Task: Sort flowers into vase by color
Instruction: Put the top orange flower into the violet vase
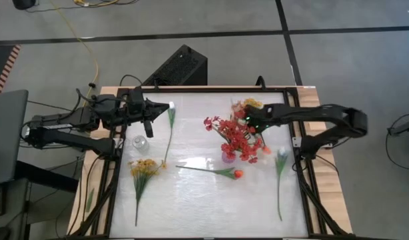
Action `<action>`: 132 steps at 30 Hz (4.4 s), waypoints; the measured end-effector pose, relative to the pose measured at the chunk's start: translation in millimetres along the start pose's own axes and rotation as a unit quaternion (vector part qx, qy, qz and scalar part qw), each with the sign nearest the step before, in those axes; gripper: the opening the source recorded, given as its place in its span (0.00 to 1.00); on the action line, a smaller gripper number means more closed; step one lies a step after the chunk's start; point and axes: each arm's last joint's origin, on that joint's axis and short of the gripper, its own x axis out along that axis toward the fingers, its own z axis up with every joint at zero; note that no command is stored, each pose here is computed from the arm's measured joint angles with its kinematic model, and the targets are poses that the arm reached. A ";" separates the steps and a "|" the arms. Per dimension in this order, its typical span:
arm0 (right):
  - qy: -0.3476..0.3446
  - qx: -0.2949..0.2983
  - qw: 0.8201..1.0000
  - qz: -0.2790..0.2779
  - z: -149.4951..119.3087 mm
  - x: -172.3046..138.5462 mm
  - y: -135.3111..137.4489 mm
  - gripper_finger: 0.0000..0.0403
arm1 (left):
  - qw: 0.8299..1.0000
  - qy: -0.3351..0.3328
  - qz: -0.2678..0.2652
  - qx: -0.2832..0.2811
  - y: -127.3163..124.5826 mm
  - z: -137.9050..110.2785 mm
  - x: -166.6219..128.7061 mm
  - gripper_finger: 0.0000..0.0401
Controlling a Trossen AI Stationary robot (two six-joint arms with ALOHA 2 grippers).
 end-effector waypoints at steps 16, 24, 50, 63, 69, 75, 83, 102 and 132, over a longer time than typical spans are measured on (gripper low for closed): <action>-0.603 -0.182 0.759 0.162 6.5 -241.7 7.2 0.05 | 0.992 -0.047 -0.017 -0.114 -3.3 7.4 12.9 0.01; -0.699 -0.465 0.543 -0.022 6.7 -249.2 80.3 0.07 | 0.869 -0.017 -0.218 -0.443 -6.8 15.7 44.6 0.14; -0.537 -0.704 0.372 -0.279 80.2 -183.4 177.0 0.06 | 0.760 0.051 -0.282 -0.584 -10.0 12.2 65.8 0.21; -0.527 -0.716 0.367 -0.274 93.0 -168.9 174.1 0.06 | 0.784 0.051 -0.295 -0.543 -9.9 11.7 65.6 0.20; -0.535 -0.720 0.356 -0.261 92.1 -168.9 175.3 0.10 | 0.795 0.062 -0.295 -0.526 -10.6 9.2 66.0 0.05; -0.566 -0.698 0.373 -0.231 89.5 -172.7 178.6 0.18 | 0.812 0.057 -0.291 -0.504 -11.0 8.0 65.6 0.00; -0.608 -0.594 0.516 -0.106 83.8 -193.9 184.1 0.28 | 0.841 0.006 -0.288 -0.459 -3.1 18.8 53.0 0.00; -0.466 -0.103 0.791 0.383 36.4 -215.1 225.2 0.38 | 0.932 -0.204 -0.240 -0.179 -8.1 46.4 4.6 0.00; -0.499 -0.065 0.796 0.335 55.2 -176.3 244.9 0.33 | 0.944 -0.278 -0.100 -0.149 -59.6 31.7 32.8 0.00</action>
